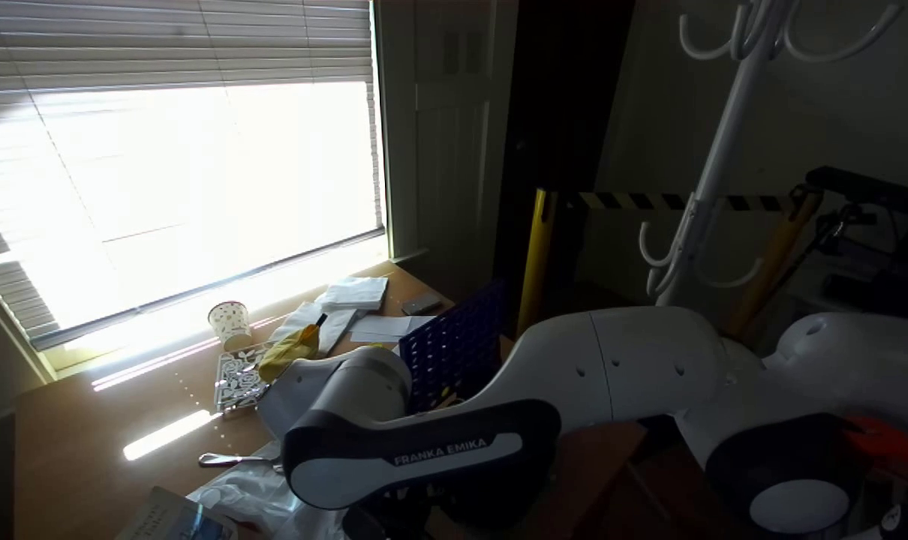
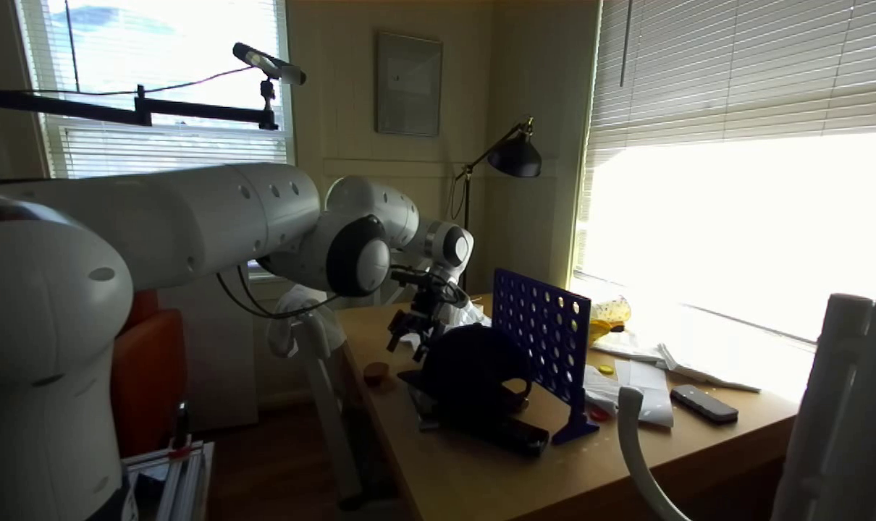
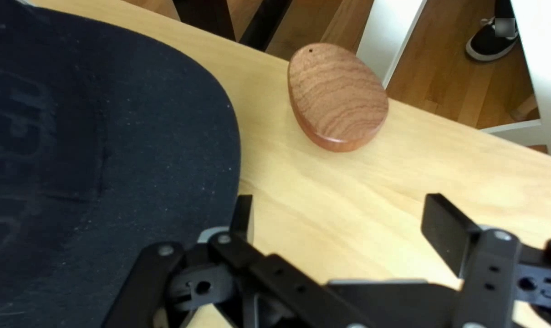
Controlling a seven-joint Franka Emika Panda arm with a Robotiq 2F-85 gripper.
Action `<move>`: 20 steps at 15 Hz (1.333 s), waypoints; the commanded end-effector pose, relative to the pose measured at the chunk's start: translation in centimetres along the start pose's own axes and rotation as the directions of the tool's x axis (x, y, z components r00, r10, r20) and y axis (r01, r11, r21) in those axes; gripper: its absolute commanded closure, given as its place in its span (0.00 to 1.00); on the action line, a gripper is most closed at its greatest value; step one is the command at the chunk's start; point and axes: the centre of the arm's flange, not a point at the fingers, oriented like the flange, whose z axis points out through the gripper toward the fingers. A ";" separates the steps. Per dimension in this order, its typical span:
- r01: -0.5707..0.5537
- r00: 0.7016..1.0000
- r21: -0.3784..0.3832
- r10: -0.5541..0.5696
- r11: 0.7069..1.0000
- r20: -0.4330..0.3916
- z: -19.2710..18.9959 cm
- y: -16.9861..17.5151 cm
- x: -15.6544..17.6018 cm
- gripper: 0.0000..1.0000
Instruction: Put the brown object on the table
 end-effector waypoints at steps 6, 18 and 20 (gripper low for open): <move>-0.073 0.979 0.025 0.077 0.997 -0.191 -8.6 0.5 -2.6 0.00; 0.054 0.946 -0.125 -0.091 0.991 -0.312 -8.5 3.4 -8.7 0.00; 0.087 0.943 -0.117 -0.120 0.989 -0.311 -8.1 3.4 -9.1 0.00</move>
